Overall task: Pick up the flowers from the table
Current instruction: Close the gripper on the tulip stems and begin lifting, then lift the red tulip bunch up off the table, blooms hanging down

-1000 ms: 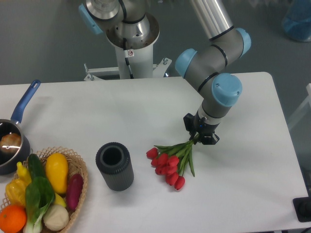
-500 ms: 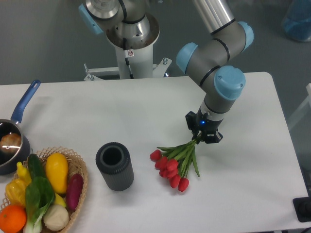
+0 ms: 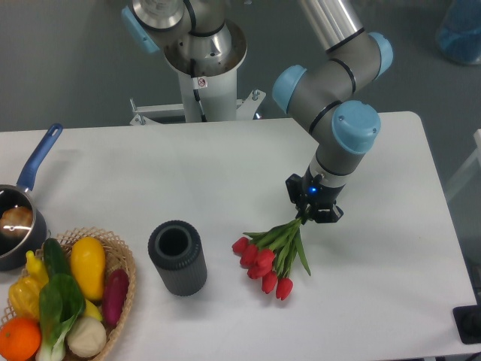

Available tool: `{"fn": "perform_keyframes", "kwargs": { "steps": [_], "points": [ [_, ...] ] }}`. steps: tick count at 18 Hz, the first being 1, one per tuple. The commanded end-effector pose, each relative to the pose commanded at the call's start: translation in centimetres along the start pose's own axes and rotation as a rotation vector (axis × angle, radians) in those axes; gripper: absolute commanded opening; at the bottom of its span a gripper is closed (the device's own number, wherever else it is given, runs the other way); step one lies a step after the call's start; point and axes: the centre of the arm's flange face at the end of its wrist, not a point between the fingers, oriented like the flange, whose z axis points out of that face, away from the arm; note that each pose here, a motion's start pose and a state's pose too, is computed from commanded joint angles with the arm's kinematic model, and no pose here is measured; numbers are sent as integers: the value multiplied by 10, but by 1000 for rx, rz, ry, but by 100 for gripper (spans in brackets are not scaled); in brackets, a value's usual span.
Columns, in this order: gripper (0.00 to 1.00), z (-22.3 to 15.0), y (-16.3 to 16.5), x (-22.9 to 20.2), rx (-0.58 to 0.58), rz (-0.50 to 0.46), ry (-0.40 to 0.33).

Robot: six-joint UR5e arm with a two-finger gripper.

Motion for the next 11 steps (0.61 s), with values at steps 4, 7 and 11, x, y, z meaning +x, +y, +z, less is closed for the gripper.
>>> {"fn": "perform_keyframes", "kwargs": {
  "steps": [4,7,11],
  "points": [
    [21,-13,-4,1,29,5,-20],
    [21,-24,-10,-1,111,1,-28],
    [21,-39,-13,-2,166,1,-47]
  ]
}}
